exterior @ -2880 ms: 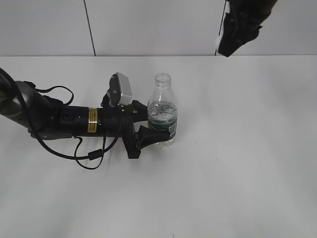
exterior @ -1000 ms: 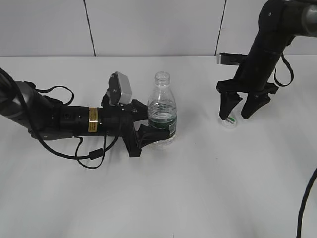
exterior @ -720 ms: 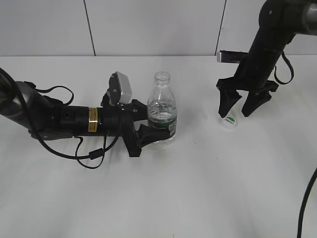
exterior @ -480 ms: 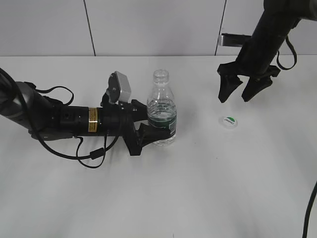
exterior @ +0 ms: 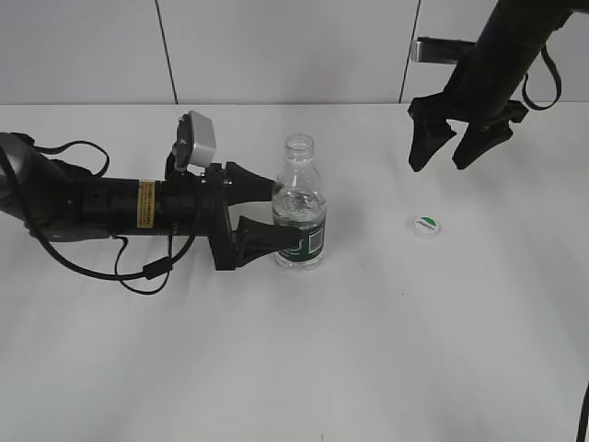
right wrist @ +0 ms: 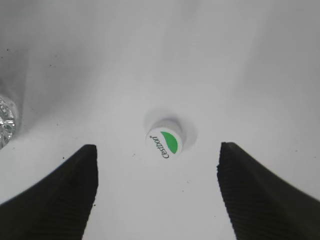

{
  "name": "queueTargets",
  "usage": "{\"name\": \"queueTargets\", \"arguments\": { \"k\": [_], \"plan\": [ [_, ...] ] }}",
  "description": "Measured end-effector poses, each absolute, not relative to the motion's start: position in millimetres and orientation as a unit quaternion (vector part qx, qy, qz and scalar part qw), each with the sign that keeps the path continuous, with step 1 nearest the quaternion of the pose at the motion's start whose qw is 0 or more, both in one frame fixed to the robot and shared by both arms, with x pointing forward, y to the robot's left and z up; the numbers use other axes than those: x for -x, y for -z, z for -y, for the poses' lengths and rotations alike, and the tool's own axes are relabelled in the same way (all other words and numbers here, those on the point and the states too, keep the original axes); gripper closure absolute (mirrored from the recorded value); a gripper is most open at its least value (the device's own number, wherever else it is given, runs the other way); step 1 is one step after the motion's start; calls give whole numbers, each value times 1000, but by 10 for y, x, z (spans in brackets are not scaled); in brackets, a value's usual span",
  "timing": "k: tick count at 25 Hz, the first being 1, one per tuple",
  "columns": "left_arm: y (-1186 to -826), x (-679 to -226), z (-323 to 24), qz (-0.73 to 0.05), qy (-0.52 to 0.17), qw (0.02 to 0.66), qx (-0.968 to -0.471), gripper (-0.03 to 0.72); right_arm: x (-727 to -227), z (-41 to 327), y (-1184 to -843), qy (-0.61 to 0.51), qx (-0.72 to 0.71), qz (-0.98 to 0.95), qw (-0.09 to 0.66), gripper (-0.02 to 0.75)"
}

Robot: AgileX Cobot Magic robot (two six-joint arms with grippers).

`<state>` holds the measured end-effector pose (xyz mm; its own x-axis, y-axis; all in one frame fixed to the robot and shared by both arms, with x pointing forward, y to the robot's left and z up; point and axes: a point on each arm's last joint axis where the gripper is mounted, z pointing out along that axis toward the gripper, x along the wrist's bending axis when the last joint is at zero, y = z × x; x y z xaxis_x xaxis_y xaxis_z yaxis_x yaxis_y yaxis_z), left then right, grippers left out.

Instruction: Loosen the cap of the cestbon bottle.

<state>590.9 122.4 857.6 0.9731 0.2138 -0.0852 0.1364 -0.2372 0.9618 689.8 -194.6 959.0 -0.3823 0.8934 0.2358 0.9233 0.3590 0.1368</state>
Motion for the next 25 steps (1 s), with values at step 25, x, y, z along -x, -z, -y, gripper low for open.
{"name": "queueTargets", "arguments": {
  "k": [25],
  "plan": [
    [-9444, -6137, -2315, -198, -142, 484, -841, 107, -6683, 2092, -10536, 151, 528, 834, -58, 168]
  ]
}}
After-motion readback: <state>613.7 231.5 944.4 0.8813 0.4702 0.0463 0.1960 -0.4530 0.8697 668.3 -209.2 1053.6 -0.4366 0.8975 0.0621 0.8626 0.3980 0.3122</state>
